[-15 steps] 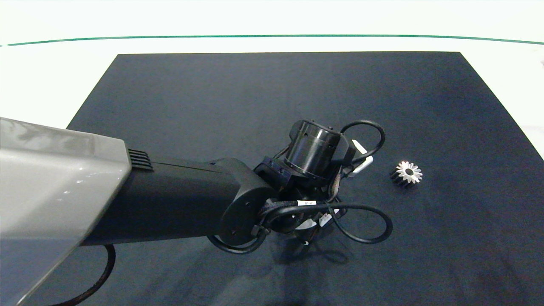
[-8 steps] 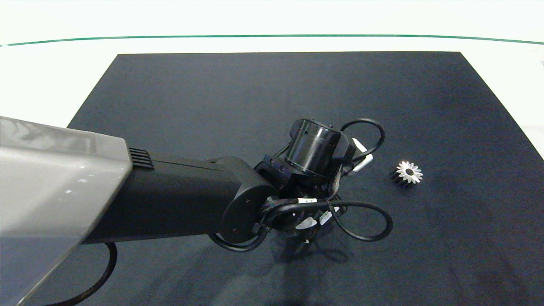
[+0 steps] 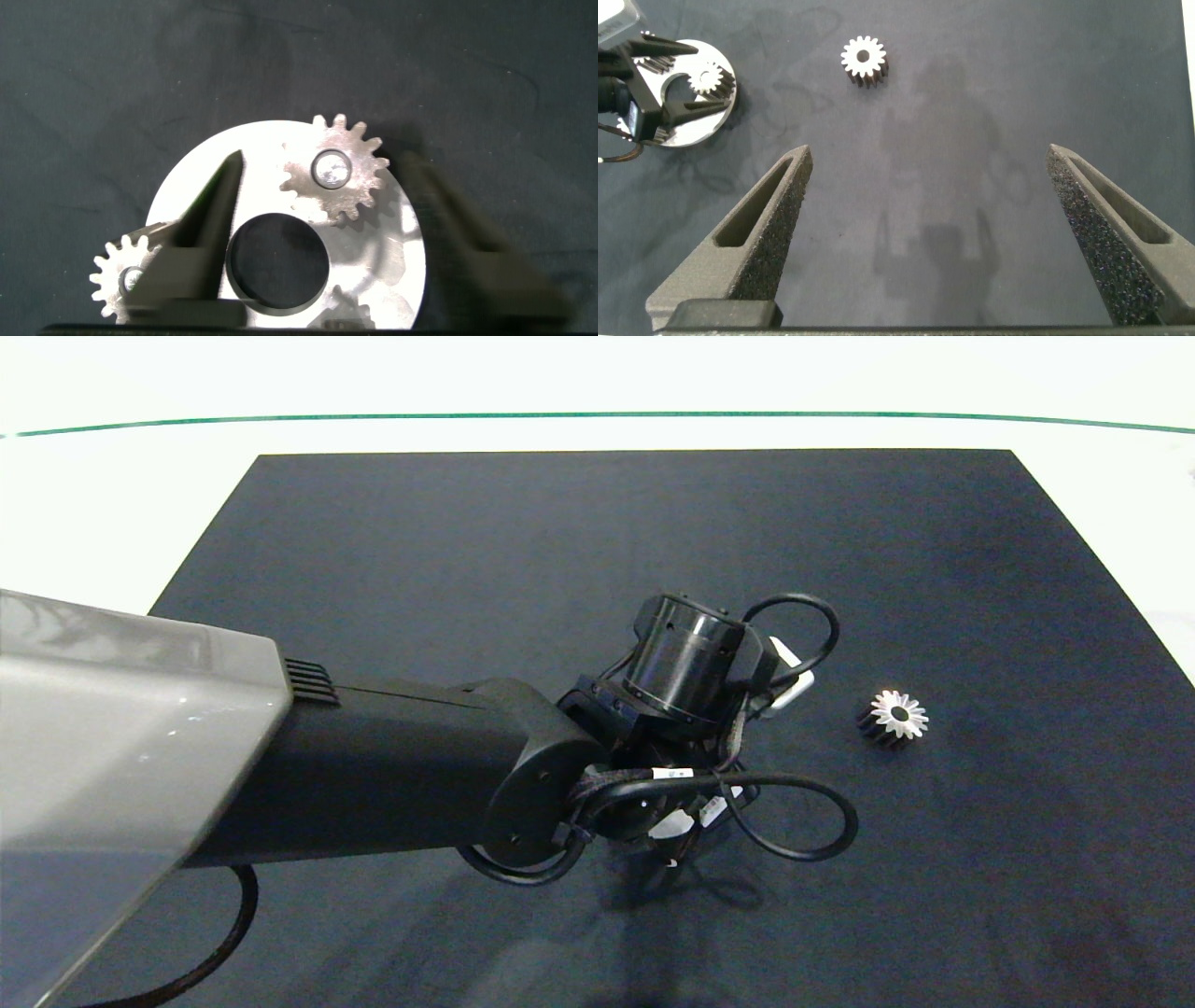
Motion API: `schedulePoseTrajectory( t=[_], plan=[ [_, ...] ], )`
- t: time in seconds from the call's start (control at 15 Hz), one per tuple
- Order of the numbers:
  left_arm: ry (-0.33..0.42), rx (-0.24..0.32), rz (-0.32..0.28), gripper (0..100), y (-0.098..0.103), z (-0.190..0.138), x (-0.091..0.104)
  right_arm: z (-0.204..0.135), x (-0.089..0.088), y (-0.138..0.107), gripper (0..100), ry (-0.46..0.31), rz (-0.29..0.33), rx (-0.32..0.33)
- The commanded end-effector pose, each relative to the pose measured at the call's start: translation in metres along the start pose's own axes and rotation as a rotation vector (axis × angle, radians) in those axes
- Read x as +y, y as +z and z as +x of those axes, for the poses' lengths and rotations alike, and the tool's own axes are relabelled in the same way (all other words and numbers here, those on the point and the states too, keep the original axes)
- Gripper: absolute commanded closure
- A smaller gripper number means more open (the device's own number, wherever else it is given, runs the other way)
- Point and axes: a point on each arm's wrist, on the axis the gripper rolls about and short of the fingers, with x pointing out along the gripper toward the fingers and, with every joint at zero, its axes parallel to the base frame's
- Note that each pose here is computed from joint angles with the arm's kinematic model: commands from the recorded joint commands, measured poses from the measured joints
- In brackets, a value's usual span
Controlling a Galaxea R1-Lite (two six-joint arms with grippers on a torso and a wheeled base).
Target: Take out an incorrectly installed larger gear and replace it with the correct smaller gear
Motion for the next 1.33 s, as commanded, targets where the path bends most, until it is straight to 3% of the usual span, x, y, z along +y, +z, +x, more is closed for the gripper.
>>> schedulePoseTrajectory(
  t=[0.07,0.33,0.67,0.93,1.0,1.07,1.2,1.33],
  plan=[
    [0.005,-0.019,-0.002,0,0.004,-0.012,0.004,0.0,0.0,0.0,0,-0.001,0.0,0.001],
    [0.021,-0.029,-0.037,0,-0.002,-0.044,0.017,0.0,0.0,0.001,0,-0.013,0.018,-0.001],
    [0.144,-0.02,-0.125,0,-0.035,-0.111,0.07,-0.007,-0.003,-0.002,0,-0.113,0.032,-0.021],
    [0.363,0.001,-0.237,0,-0.082,-0.182,0.12,-0.016,-0.004,-0.011,0,-0.2,0.046,0.024],
    [0.39,0.011,-0.249,0,-0.088,-0.189,0.124,-0.017,-0.004,-0.012,0,-0.215,0.049,0.027],
    [0.49,0.046,-0.296,0,-0.107,-0.222,0.136,-0.022,-0.004,-0.015,0,-0.254,0.055,0.024],
    [0.583,0.118,-0.353,0,-0.127,-0.266,0.137,-0.032,-0.002,-0.02,0,-0.308,0.035,0.009],
    [0.646,0.124,-0.403,0,-0.136,-0.297,0.13,-0.043,0.0,-0.024,0,-0.358,0.021,-0.02]
  ],
)
